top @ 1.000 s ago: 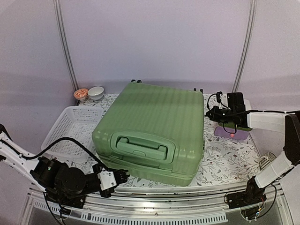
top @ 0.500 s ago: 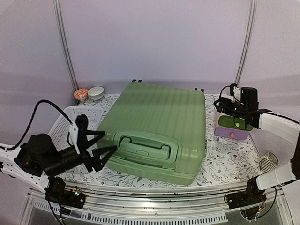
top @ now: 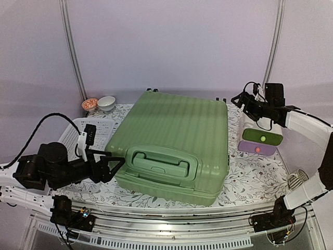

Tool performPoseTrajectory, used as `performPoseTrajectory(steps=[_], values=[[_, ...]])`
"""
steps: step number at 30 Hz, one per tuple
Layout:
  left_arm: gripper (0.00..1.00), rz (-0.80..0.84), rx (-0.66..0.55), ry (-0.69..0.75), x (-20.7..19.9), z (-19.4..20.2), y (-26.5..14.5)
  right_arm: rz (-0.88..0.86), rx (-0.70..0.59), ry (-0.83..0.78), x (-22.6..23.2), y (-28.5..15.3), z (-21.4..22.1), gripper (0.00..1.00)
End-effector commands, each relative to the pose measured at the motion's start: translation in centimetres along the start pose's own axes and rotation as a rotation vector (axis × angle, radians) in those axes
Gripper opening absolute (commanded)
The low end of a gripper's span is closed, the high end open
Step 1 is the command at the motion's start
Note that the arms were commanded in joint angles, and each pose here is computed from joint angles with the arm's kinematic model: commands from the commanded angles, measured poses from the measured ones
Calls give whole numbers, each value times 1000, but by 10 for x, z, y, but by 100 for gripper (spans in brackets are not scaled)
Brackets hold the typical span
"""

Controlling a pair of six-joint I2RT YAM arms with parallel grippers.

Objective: Open, take out, and arrange the luggage
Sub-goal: Rotate the luggage at the center of the board.

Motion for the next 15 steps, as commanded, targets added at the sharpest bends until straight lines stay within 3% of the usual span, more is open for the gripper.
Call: performPoseTrajectory(steps=[1,6,11,15], values=[[87,-73,49,-151,18,7,-2,-33,23,202,7,13,-7,94],[85,-27,54,-230,20,19,2,-44,4,276,17,36,-29,99],[84,-23,33,-276,23,27,14,152,65,361,3,76,-22,97],[82,-58,35,-305,30,32,26,160,136,342,5,103,-12,95]])
Point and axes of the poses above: each gripper's point midway between its finger pads, its own y axis out along the fingers, its own x axis along the line the jaws close on, z = x × y, the point moved 3 cm from there along -y, back along the fingers, and after that the axes turned 3 degrees about -y, right-handed, at the moved point
